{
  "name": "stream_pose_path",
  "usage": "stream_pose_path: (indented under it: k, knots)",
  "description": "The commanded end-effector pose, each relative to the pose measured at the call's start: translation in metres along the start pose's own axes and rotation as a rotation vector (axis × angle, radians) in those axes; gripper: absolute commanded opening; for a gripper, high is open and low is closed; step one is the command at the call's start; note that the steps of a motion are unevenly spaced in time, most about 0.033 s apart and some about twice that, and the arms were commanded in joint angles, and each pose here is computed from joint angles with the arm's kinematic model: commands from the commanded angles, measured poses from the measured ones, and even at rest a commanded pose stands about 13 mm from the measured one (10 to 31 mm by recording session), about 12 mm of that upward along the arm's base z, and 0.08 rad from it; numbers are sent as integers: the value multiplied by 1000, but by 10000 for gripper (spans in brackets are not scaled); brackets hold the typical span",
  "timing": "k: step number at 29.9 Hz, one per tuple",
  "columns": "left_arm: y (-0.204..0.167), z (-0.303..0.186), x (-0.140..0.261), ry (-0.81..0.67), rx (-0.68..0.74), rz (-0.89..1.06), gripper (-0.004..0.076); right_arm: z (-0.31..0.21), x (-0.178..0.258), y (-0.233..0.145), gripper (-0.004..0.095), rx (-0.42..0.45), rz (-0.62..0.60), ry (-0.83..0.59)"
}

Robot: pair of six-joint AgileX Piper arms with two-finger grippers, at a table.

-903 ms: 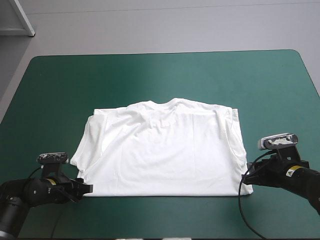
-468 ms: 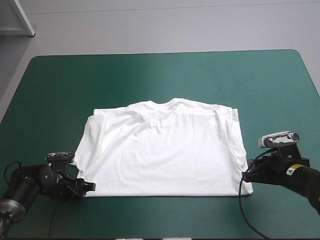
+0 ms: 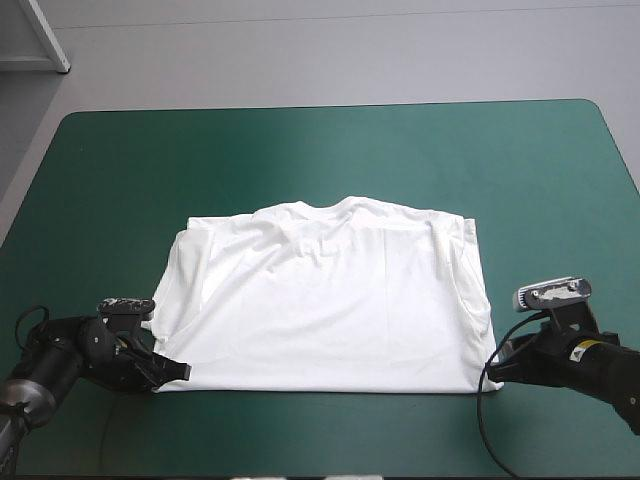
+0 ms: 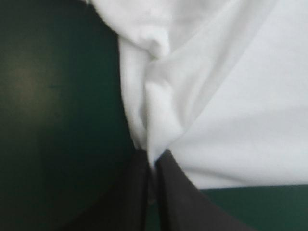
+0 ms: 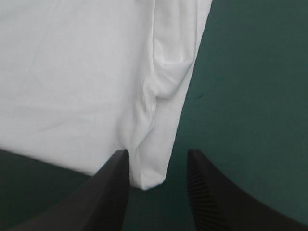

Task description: Fold the cloth

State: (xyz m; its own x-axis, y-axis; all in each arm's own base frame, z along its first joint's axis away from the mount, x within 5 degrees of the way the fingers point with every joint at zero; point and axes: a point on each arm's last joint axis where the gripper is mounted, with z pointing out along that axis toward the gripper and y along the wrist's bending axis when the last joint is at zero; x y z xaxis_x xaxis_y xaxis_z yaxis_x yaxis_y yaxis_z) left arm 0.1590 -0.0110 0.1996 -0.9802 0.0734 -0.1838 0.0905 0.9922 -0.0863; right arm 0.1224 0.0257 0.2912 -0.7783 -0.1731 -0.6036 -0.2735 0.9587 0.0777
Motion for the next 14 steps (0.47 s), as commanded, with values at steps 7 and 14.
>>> stream_pose_path:
  k: [7,14]
  knots:
    - [-1,3,0,7,9,13,21,39,4,-6,492,-31,69,110]
    - [-1,3,-1,0,11,18,21,65,2,-10,490,-57,77,220]
